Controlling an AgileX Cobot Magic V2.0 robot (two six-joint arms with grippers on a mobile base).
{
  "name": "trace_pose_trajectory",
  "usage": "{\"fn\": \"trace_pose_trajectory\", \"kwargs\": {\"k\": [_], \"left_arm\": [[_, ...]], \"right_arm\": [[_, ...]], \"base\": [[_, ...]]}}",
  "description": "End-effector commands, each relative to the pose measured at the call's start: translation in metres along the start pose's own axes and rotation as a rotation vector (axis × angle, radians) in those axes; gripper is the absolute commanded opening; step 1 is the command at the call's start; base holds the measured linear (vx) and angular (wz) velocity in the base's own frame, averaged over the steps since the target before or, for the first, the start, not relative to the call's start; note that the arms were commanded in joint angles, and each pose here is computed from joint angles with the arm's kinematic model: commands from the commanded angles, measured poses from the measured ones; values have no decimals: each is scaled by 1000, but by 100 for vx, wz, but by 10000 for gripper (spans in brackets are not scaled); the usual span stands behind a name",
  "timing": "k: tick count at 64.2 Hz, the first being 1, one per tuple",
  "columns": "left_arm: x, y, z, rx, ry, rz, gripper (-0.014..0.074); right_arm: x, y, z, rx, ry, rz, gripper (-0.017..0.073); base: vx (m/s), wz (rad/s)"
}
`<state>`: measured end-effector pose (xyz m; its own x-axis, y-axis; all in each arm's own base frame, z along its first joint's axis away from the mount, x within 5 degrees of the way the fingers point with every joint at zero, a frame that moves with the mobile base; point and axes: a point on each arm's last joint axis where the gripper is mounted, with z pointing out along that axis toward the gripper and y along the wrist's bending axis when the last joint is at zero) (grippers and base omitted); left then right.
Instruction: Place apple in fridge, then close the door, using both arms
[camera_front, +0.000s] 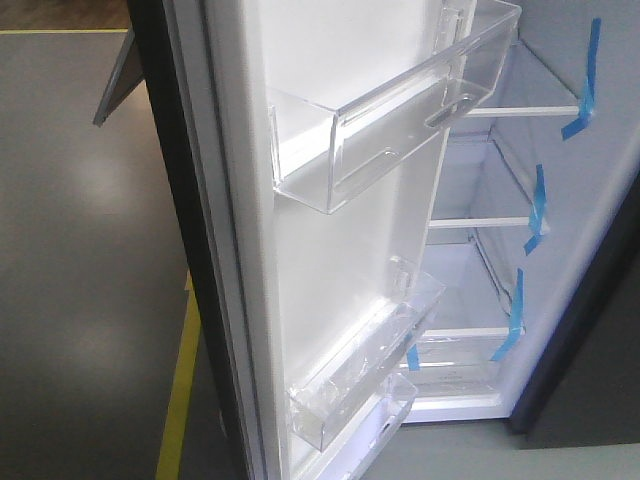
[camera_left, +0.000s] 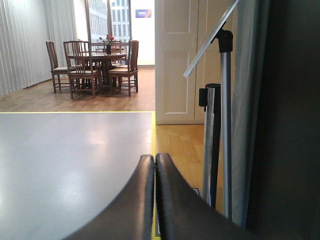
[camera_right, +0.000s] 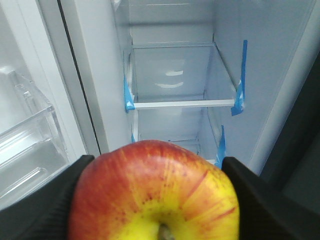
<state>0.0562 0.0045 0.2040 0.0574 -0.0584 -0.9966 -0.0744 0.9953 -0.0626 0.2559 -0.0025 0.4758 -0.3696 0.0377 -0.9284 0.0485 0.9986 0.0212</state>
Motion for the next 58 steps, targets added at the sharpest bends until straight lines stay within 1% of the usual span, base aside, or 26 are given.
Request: {"fn": "trace_pose_trajectory", "kwargs": {"k": [1,11,17,20,21,25,26,30,31,34,36,37,39,40,41,43,46,48,58], "left_arm": [[2,-1,0,18,-51,-1,-6],[2,-1,0,18,-51,-1,-6],[2,-1,0,18,-51,-1,-6],[2,-1,0,18,-51,-1,-6],[2,-1,0,18,-51,-1,-6],[2,-1,0,18,-51,-1,-6],[2,-1,0,18,-51,-1,-6],[2,-1,0,18,-51,-1,-6],[2,-1,0,18,-51,-1,-6],[2,-1,0,18,-51,-1,-6],[2,-1,0,18,-51,-1,-6],[2,-1,0,18,-51,-1,-6],[2,-1,0,18,-51,-1,-6],[2,-1,0,18,-51,-1,-6],[2,-1,0,18,-51,-1,-6],[2,-1,0,18,-51,-1,-6],[2,-1,0,18,-51,-1,-6],[2,-1,0,18,-51,-1,-6],[2,-1,0,18,-51,-1,-6]], "right_arm": [[-18,-1,-18,2,-141,-7,-9],[-21,0,-18,-7,-168,3,-9],[-28,3,-23,-45,-247,24,-9],[-32,6,-25,-90,-293,46,-8],[-34,8,-26,-114,-316,66,-8],[-41,13,-29,-175,-365,71,-8],[-43,16,-29,-203,-372,86,-8],[-51,23,-27,-279,-396,67,-8],[-53,24,-27,-293,-405,43,-8],[-58,30,-22,-351,-414,27,-8],[-62,35,-18,-403,-419,7,-8],[-65,38,-18,-437,-428,14,-8],[-67,42,-10,-483,-421,3,-8],[-68,44,-8,-503,-423,-18,-8],[-69,47,-3,-540,-416,-14,-8],[-70,51,2,-583,-410,-40,-8],[-72,56,12,-642,-406,-38,-8],[-72,59,21,-677,-395,-45,-6],[-65,68,61,-772,-305,-53,-1]], "base": [[0,0],[0,0],[0,0],[0,0],[0,0],[0,0],[0,0],[0,0],[0,0],[0,0],[0,0],[0,0],[0,0],[0,0],[0,0],[0,0],[0,0],[0,0],[0,0]]}}
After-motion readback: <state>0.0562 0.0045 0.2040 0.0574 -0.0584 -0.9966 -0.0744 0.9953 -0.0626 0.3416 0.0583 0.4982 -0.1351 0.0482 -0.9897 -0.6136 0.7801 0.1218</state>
